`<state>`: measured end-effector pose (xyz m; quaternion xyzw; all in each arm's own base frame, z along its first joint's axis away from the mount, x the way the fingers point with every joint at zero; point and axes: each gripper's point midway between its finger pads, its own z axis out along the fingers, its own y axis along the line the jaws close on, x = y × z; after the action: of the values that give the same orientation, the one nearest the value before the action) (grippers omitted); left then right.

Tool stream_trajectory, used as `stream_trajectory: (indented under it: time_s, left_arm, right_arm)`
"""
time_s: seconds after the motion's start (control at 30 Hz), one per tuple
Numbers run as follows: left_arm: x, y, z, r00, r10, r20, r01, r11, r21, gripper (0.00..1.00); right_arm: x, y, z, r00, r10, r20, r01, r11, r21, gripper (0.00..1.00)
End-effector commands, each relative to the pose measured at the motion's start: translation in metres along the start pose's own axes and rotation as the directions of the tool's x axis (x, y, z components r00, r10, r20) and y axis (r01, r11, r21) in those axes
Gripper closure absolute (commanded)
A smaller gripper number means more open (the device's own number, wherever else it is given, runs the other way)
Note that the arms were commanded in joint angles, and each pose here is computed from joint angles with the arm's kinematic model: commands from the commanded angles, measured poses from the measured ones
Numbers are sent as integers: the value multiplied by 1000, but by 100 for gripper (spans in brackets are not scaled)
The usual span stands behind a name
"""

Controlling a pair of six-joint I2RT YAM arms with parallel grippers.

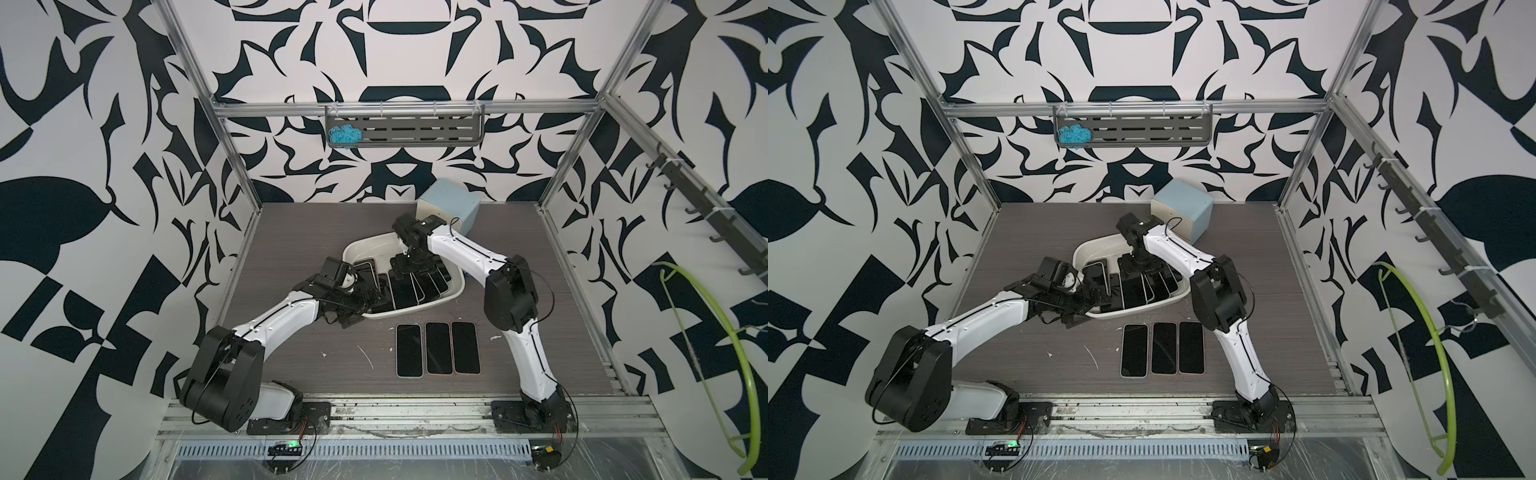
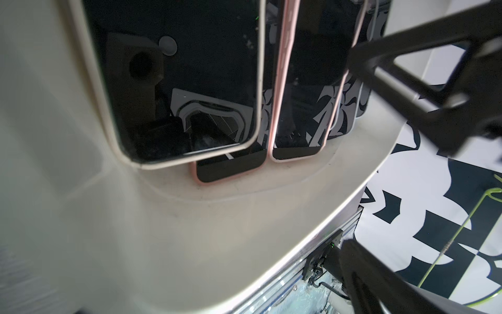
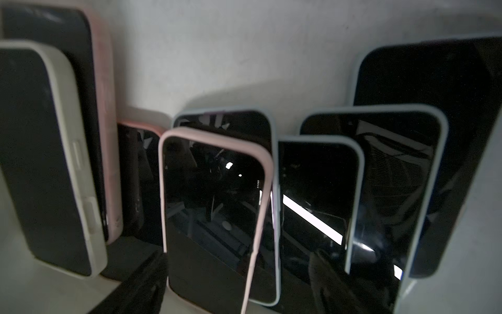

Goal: Take the phone out of the storage box
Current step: Pick up the phone from the storage box.

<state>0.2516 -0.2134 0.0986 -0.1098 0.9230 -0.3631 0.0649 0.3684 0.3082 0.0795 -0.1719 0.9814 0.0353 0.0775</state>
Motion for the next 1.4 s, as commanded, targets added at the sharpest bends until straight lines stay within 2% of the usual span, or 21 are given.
stream_trajectory:
  time_s: [0.0,0.17,0.47,0.67,0.8,1.03,1.37]
  left_arm:
    - [-9,-18,-25,995,66,76,-68,997,25,0]
    - [-5,-26,-53,983,103,150,-111,993,48,0]
    - [16,-13,-66,984,98,148,-107,993,57,0]
    - [20,-10,-73,984,102,147,-112,992,63,0]
    - [19,-10,-73,986,99,137,-109,992,67,0]
    - [18,-13,-70,987,100,123,-110,991,75,0]
    - [17,-12,-67,990,88,107,-96,993,73,0]
  right_arm:
    - [5,2,-12,999,-50,14,47,988,147,11]
    - [3,15,0,998,-66,14,61,977,202,10]
    - [4,6,18,999,-36,-16,39,957,287,9]
    - [7,4,27,999,-30,-45,42,955,293,11]
    - [12,-9,41,995,-21,-96,53,936,349,11]
    - [9,-37,33,995,-12,-99,55,895,442,10]
    - [4,-56,25,996,0,-89,41,886,462,13]
